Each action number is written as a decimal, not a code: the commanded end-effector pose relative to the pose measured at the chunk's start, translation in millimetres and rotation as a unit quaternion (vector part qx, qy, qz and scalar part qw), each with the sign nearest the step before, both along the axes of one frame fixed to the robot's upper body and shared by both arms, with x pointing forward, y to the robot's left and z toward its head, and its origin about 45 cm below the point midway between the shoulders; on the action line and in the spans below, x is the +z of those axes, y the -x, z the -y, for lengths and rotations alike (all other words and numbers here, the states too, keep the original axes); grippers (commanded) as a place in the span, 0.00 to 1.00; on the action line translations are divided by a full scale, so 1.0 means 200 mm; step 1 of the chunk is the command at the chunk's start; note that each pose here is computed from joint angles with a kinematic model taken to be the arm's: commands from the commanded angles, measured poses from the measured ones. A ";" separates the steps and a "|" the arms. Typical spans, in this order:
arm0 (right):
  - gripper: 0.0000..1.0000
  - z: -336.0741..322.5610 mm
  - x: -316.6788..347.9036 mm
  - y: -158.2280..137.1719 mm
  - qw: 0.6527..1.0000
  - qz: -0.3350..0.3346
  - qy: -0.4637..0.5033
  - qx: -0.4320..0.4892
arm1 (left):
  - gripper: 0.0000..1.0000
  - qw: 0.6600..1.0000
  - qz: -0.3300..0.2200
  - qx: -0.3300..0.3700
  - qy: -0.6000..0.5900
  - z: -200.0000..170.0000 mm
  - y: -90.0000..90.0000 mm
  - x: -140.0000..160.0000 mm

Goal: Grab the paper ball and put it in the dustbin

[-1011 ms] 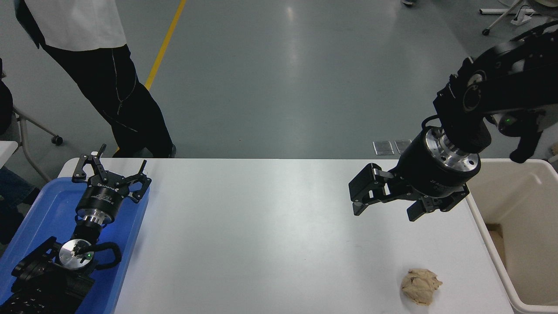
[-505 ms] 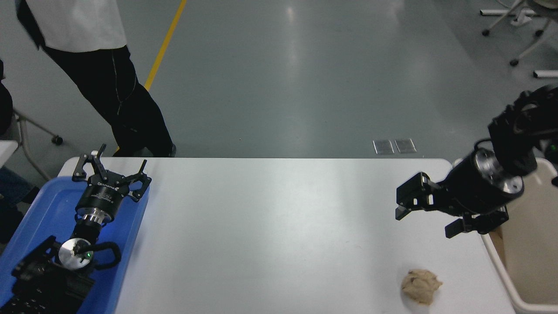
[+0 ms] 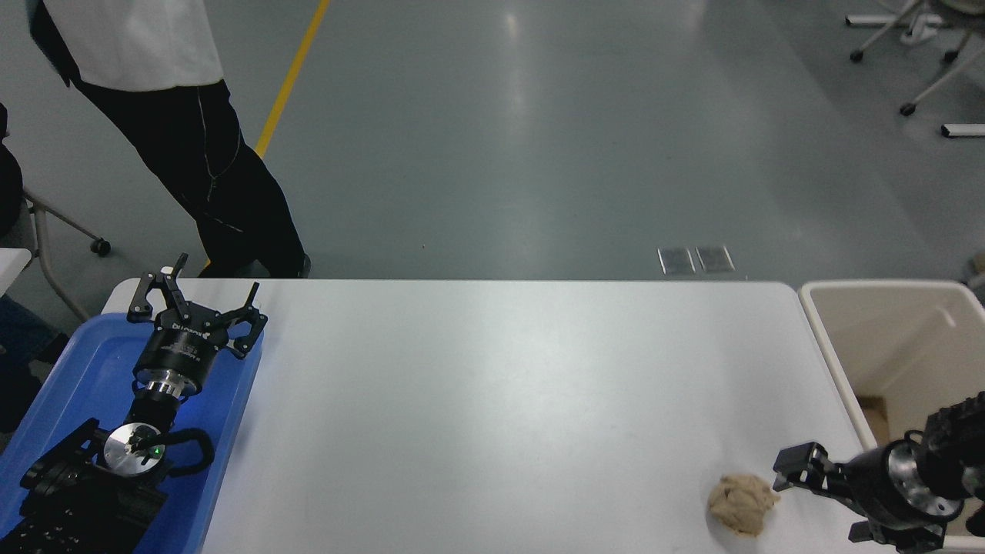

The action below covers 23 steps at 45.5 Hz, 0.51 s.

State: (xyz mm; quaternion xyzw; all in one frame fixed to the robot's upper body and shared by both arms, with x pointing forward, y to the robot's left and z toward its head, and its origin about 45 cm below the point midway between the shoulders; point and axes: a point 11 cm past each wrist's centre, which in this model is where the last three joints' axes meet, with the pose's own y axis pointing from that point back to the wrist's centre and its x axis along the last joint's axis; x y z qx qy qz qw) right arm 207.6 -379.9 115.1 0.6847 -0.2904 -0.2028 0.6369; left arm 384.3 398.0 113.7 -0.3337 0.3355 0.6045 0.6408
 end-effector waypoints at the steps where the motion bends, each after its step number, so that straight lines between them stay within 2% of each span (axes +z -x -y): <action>1: 1.00 -0.05 -0.14 0.01 0.997 0.029 -0.012 -0.073 | 0.99 1.000 0.000 0.001 0.001 0.00 0.00 0.00; 23: 1.00 -0.16 -0.15 -0.04 0.996 0.041 -0.039 -0.073 | 0.99 1.000 0.000 0.001 0.001 0.00 0.00 0.00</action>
